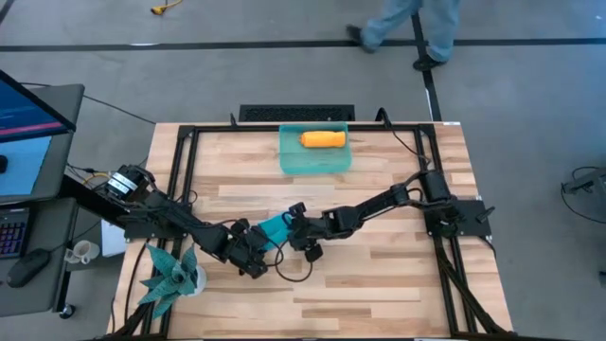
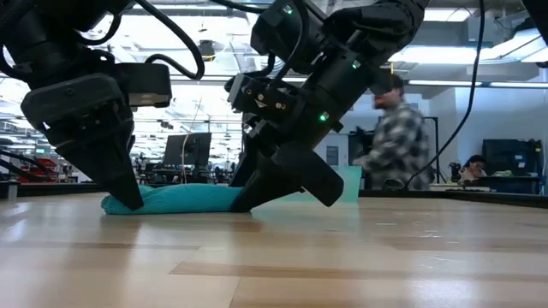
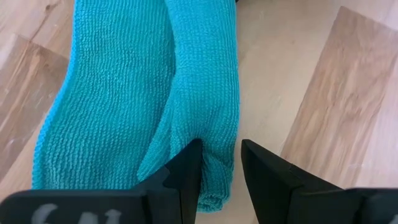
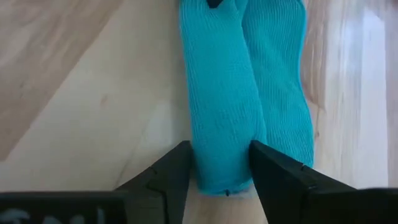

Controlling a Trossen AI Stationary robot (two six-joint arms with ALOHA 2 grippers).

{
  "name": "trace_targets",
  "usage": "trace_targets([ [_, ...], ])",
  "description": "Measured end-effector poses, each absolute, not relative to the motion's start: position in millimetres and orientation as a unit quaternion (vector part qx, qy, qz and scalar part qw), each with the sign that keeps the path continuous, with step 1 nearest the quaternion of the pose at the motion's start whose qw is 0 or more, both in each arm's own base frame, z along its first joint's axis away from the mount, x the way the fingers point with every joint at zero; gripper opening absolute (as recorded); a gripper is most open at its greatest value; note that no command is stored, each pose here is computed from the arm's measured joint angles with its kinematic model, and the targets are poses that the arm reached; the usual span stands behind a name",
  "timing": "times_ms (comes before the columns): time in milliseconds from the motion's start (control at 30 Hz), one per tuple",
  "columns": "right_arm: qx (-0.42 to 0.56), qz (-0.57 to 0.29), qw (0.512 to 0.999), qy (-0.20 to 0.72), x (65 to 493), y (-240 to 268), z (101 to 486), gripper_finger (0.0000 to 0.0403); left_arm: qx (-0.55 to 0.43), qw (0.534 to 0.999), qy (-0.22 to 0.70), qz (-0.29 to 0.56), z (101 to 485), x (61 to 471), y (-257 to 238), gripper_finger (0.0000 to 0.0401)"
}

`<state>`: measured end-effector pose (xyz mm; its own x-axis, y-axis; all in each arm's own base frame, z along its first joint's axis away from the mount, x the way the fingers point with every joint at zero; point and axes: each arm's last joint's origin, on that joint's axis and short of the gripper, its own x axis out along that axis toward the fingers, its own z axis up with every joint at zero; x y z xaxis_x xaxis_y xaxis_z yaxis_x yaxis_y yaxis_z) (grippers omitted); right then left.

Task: Roll microfiber towels into tight, uniform cylinder then place into a basket
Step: Roll the blue microfiber cloth on the table

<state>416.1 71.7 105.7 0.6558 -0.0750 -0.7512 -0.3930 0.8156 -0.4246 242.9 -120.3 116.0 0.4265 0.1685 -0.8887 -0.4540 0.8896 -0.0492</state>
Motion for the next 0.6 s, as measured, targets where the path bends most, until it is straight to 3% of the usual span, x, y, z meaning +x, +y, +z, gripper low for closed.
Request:
trace_targets([
  [233, -0.268, 0.09, 0.863, 0.419, 416, 73, 95, 0.0158, -0.138, 0.834, 0.501, 0.187, 116, 243, -120, 0.0111],
  [500, -0.229, 0.071, 0.873, 0.425, 415, 74, 94, 0.0036, -0.116, 0.839, 0.499, 0.183, 116, 243, -120, 0.0111],
  [600, -0.218, 0.066, 0.875, 0.427, 415, 74, 94, 0.002, -0.102, 0.842, 0.499, 0.177, 116, 243, -121, 0.0111],
])
